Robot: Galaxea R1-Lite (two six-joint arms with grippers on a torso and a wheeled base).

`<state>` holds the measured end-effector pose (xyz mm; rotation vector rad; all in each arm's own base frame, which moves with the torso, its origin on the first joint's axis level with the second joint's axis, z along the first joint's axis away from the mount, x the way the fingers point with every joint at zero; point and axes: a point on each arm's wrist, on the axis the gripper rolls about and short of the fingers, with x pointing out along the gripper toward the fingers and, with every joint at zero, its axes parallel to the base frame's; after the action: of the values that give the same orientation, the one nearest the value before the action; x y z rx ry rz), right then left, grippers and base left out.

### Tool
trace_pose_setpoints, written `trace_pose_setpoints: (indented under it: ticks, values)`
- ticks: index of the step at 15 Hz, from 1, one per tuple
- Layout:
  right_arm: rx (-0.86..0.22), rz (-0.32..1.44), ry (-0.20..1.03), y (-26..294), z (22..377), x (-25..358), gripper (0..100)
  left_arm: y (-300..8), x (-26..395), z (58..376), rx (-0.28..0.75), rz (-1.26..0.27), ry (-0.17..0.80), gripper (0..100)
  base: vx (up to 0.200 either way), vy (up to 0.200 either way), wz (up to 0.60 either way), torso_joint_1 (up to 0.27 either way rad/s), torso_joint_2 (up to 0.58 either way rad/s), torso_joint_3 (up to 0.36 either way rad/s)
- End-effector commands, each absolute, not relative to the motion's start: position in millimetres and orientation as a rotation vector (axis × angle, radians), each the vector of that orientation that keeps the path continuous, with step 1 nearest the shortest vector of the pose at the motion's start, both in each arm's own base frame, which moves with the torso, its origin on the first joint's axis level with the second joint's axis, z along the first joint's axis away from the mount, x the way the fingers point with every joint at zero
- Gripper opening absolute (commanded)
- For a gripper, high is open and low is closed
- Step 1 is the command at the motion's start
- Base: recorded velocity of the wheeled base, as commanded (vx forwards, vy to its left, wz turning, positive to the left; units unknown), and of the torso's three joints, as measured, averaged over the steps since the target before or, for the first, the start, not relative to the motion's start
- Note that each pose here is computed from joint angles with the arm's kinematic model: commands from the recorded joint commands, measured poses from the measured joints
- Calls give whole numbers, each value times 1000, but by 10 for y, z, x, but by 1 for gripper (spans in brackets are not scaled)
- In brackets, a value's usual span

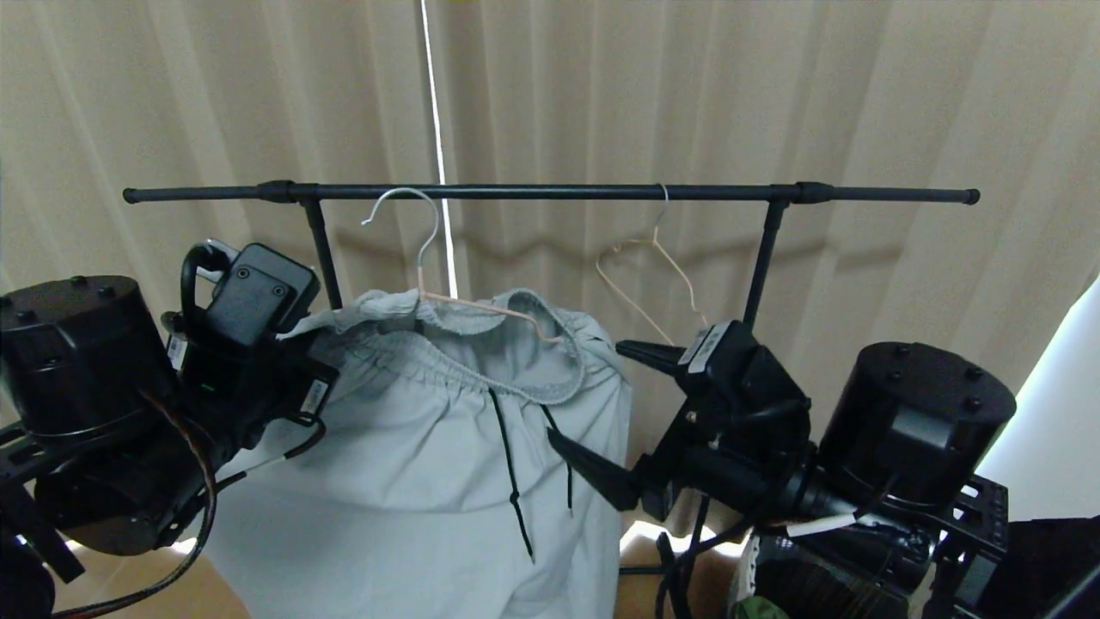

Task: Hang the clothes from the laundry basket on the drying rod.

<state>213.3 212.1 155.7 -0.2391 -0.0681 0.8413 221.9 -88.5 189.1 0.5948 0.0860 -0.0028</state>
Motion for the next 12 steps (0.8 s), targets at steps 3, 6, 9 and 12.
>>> trace_pose_setpoints:
  ticks: [3,6,9,12]
  values:
    - [-261,760,-150,2028,1705,2351,100,-1061,2180,1820,578,-82,89,0,0,0,0,0,0,0]
    - [-342,763,-155,2119,1595,2442,100,-1226,2122,1789,584,-150,81,0,0,0,0,0,0,0]
    - [-389,761,-149,2186,1515,2528,100,-1268,2109,1762,589,-172,85,0,0,0,0,0,0,0]
    - [-460,671,-162,2137,1483,2747,100,-1308,2081,1775,589,-190,74,0,0,0,0,0,0,0]
